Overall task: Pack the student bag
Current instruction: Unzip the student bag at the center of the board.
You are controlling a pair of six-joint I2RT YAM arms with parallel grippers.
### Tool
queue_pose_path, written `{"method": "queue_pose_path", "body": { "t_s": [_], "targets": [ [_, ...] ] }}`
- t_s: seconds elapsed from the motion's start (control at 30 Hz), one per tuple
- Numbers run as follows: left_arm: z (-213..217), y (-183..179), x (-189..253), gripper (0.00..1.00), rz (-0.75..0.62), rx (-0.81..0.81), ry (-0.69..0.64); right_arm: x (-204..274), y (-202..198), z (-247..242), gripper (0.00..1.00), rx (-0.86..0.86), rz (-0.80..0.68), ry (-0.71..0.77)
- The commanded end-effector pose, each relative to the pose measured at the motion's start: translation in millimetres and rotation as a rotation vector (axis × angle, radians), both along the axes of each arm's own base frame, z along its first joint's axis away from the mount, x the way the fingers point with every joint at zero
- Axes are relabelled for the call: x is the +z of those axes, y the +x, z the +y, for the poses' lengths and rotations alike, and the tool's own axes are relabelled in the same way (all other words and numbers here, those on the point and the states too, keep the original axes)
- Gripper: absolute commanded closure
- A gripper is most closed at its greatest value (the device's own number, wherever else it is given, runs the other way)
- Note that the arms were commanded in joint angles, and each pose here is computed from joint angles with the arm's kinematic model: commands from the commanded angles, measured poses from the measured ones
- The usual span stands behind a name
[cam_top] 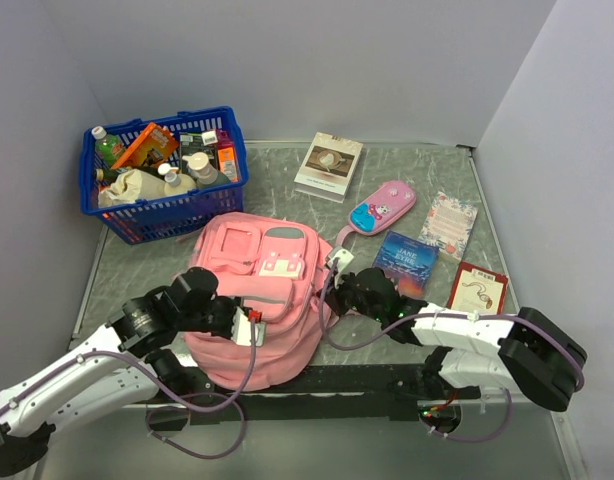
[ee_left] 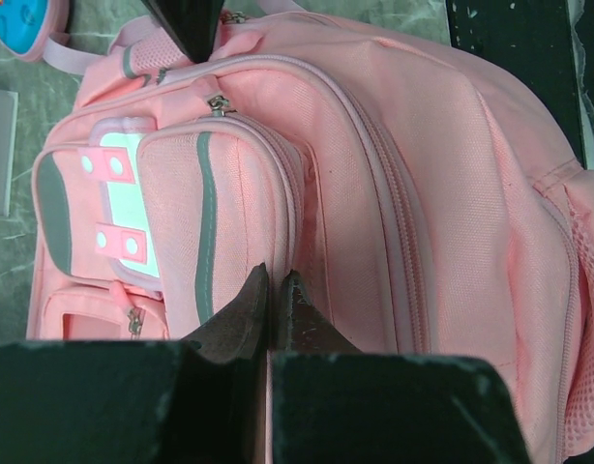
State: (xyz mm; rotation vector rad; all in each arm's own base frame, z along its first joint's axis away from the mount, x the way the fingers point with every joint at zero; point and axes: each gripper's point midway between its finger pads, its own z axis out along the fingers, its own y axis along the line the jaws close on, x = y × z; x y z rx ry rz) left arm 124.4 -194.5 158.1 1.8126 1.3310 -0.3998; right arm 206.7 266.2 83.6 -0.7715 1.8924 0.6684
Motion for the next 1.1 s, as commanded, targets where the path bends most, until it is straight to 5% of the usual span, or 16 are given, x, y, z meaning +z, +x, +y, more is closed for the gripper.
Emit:
{"method": "queue_pose_path", "body": {
  "t_s": [0.0, 0.6, 1.07],
  "targets": [
    [5.8, 28.1, 23.6, 0.99, -0.140, 0.103, -0.038, 28.4, 16.8, 14.9, 1.00, -0.008, -0.067, 0.069],
    [-19.0, 46.2, 0.7, 0.99, -0.082, 0.127, -0.031, 60.1, -46.2, 8.0, 1.00, 0.079, -0.013, 0.097],
    [-37.8, 72.0, 38.6, 0.99, -0.038, 0.326, -0.236, 32.8, -84.9, 22.1, 1.00, 0.102, 0.121, 0.090]
  ]
}}
